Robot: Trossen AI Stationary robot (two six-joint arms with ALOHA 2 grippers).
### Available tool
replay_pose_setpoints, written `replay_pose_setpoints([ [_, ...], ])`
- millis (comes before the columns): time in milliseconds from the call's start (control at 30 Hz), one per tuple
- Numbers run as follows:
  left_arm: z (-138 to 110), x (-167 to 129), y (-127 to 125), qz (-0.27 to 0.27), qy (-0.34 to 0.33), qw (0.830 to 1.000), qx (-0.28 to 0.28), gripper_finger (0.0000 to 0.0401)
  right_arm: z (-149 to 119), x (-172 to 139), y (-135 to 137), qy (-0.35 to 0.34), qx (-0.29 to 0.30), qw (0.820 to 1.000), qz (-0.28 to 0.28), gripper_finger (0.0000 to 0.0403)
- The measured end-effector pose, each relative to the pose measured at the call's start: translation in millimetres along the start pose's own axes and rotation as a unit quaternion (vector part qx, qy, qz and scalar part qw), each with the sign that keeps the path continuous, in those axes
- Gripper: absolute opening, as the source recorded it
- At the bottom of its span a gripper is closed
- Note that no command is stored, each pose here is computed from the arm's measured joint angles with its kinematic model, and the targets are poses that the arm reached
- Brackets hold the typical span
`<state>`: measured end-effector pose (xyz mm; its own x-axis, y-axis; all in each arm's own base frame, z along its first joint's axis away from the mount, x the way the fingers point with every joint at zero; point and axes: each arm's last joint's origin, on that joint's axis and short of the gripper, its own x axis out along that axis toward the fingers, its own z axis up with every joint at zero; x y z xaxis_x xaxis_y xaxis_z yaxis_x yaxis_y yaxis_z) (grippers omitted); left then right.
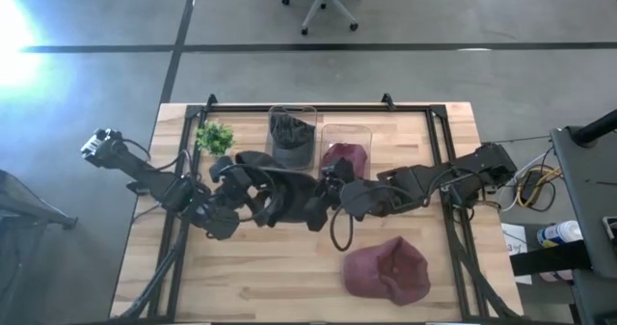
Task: Pick & Place hat
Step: Put the black cap into the left transparent bin
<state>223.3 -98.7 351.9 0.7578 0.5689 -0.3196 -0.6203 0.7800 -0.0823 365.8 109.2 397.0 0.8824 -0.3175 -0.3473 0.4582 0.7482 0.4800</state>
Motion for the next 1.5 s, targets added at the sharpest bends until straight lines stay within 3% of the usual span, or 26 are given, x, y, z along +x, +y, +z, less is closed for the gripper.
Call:
replay_pose_setpoints([
  [133,0,0,-1,-0.011,0.008,1.0,0.013,0.0232,2,-1,-1,-0.001,-0.001,1.0,0.0,0.0013],
  [500,-7,-18,0,-0.028,0.011,0.989,0.147,0.0232,4,-7,-5,0.002,-0.011,1.0,-0.018,0.0013],
  [800,-19,-23,25,0.025,0.053,0.99,0.129,0.0232,11,-17,-11,-0.009,-0.023,0.999,-0.044,0.0013],
  [900,-25,-22,28,0.032,0.055,0.989,0.13,0.0232,11,-16,-14,-0.027,-0.073,0.994,-0.074,0.0013],
  [1067,-30,-21,30,0.037,0.059,0.99,0.123,0.0232,9,-1,-32,-0.031,-0.202,0.963,-0.178,0.0013],
  [1200,-31,-22,29,0.034,0.061,0.992,0.11,0.0232,9,23,-45,-0.007,-0.294,0.932,-0.214,0.0013],
  [1500,-45,-45,36,0.023,0.078,0.994,0.079,0.0232,-7,94,-81,0.071,-0.477,0.827,-0.289,0.0013],
])
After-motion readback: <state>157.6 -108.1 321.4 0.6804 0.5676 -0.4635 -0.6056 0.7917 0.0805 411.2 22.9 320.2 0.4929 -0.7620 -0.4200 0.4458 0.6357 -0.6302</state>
